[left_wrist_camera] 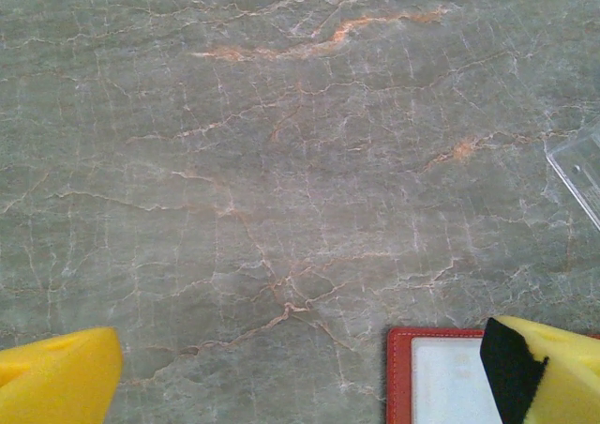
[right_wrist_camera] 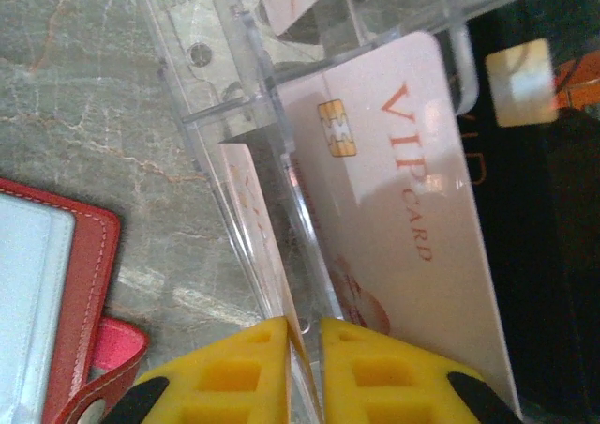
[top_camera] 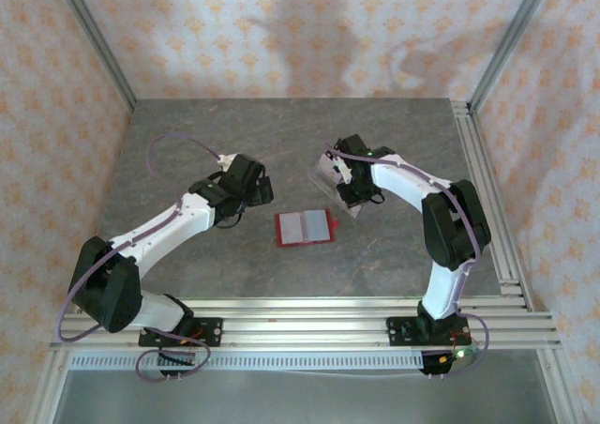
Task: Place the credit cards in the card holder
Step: Pick up the credit card from the storage box.
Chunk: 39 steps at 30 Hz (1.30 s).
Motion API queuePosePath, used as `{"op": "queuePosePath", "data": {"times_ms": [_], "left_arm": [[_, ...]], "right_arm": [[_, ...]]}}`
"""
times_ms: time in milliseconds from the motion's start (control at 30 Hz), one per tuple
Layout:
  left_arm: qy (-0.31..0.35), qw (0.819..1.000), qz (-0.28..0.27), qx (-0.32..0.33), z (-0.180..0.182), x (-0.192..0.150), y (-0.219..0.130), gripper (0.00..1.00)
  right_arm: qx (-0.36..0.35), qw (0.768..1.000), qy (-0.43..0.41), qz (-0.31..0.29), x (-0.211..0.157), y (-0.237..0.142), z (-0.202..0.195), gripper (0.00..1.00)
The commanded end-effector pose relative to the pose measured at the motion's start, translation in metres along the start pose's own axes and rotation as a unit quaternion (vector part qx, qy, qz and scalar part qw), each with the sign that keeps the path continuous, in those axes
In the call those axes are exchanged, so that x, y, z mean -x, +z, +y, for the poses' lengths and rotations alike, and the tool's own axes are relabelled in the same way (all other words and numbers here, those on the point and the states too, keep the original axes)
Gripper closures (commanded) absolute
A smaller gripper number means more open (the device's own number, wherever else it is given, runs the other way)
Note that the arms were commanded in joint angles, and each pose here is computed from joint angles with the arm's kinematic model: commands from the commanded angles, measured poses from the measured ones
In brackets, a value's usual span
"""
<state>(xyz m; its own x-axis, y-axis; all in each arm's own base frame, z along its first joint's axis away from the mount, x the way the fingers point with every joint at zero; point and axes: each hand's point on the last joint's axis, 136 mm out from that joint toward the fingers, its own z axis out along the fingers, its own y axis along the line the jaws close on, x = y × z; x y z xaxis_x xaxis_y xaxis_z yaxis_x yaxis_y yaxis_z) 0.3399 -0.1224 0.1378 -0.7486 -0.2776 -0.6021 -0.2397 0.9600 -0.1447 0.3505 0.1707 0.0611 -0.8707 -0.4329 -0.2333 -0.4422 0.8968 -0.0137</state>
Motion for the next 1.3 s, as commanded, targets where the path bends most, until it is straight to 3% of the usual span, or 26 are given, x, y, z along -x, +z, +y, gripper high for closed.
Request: {"op": "queuePosePath", "data": {"times_ms": [0,767,1100,1267], "left_arm": [[-0.002,1.0,-0.008,-0.003,-0.003,0.009,-0.001,0.0],[0.007,1.0,-0.005,-0.002,-0.004,0.008,0.0,0.0],[0.05,0.999,-0.005,0.009,0.006,-0.002,0.004,0.0],[0.078,0.996,0.035,-0.017,0.001,-0.025,0.011,0.0]], "right_arm": [[0.006,1.0,0.0,0.011,0.0,-0.001,0.002,0.87],[0.027,1.0,0.008,-0.011,0.011,-0.026,0.009,1.0],[0.104,0.99,0.047,-0.082,0.031,-0.086,0.033,1.0],[0.194,0.965,0.108,-0.136,0.038,-0.106,0.058,1.0]]}}
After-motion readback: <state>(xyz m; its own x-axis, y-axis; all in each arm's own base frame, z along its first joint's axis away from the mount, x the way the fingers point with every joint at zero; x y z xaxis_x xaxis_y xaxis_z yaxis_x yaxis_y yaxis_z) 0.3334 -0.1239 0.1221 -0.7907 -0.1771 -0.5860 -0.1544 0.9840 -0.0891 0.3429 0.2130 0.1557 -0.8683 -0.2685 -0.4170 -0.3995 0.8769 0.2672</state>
